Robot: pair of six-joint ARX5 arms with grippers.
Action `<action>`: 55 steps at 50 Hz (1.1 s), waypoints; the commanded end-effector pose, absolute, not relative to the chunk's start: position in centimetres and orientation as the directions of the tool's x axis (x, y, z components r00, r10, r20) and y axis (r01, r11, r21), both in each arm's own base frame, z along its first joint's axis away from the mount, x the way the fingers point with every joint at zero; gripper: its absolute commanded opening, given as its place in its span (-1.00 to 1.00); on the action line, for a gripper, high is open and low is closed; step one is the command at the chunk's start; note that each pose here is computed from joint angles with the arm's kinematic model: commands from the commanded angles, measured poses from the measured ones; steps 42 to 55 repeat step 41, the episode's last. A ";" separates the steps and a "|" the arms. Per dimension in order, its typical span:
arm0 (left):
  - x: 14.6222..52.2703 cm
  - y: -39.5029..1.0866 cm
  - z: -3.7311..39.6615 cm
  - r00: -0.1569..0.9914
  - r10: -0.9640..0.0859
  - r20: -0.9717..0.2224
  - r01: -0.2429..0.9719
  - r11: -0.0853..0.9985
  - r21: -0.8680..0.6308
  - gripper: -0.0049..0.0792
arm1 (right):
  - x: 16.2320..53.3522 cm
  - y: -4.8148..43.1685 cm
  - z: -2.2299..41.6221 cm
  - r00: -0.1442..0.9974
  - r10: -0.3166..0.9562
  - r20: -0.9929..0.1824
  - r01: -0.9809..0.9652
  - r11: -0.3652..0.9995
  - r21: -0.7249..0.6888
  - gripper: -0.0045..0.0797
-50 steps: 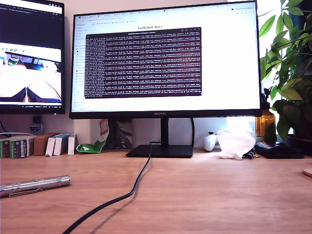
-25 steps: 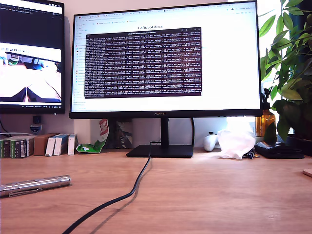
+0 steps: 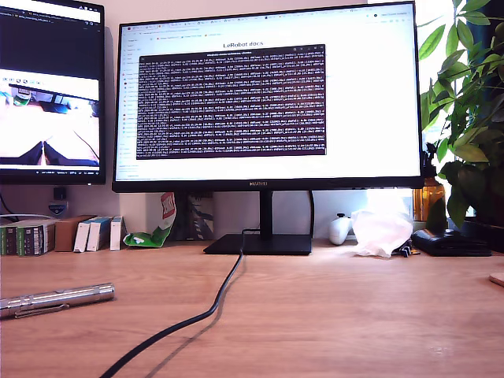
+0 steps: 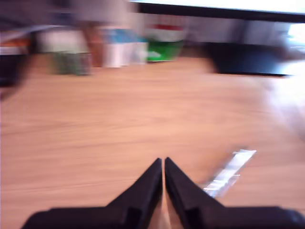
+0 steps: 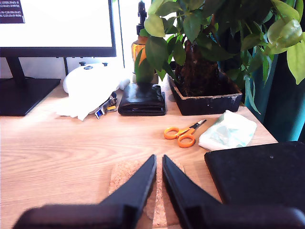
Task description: Pick the metallic laser pointer with your right arm, pass it to your left arm, then place it down to the left side of the table
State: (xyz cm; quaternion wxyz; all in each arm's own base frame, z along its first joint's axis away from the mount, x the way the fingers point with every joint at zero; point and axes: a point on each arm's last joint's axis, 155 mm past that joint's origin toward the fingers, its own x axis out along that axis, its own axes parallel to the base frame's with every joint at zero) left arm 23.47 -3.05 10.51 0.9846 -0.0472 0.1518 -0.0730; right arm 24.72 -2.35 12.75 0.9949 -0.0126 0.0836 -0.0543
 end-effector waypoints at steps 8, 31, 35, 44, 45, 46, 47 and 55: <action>23.5 -2.3 9.1 0.940 -0.109 -0.322 0.094 0.994 -0.062 -0.93 | 24.8 -2.3 12.4 0.980 -0.109 -0.164 0.105 0.994 -0.033 -0.92; 23.5 -2.1 9.1 0.942 -0.095 -0.322 0.081 0.995 -0.057 -0.93 | 24.8 -2.3 12.4 0.980 -0.109 -0.164 0.105 0.994 -0.033 -0.92; 23.5 -2.1 9.1 0.942 -0.095 -0.322 0.081 0.995 -0.057 -0.93 | 24.8 -2.3 12.4 0.981 -0.109 -0.164 0.105 0.994 -0.033 -0.92; 23.5 -2.1 9.1 0.942 -0.095 -0.322 0.081 0.995 -0.057 -0.93 | 24.8 -2.3 12.4 0.980 -0.109 -0.164 0.105 0.994 -0.033 -0.92; 23.5 -2.1 9.1 0.942 -0.095 -0.322 0.081 0.995 -0.057 -0.93 | 24.8 -2.3 12.4 0.980 -0.109 -0.164 0.105 0.994 -0.033 -0.92; 23.5 -2.1 9.1 0.942 -0.095 -0.322 0.081 0.995 -0.057 -0.93 | 24.8 -2.3 12.4 0.980 -0.109 -0.164 0.105 0.994 -0.033 -0.92; 23.5 -2.1 9.1 0.942 -0.095 -0.322 0.081 0.995 -0.057 -0.93 | 24.8 -2.3 12.4 0.980 -0.109 -0.164 0.105 0.994 -0.033 -0.92; 23.5 -2.1 9.1 0.942 -0.095 -0.322 0.081 0.995 -0.057 -0.93 | 24.8 -2.3 12.4 0.980 -0.109 -0.164 0.105 0.994 -0.033 -0.92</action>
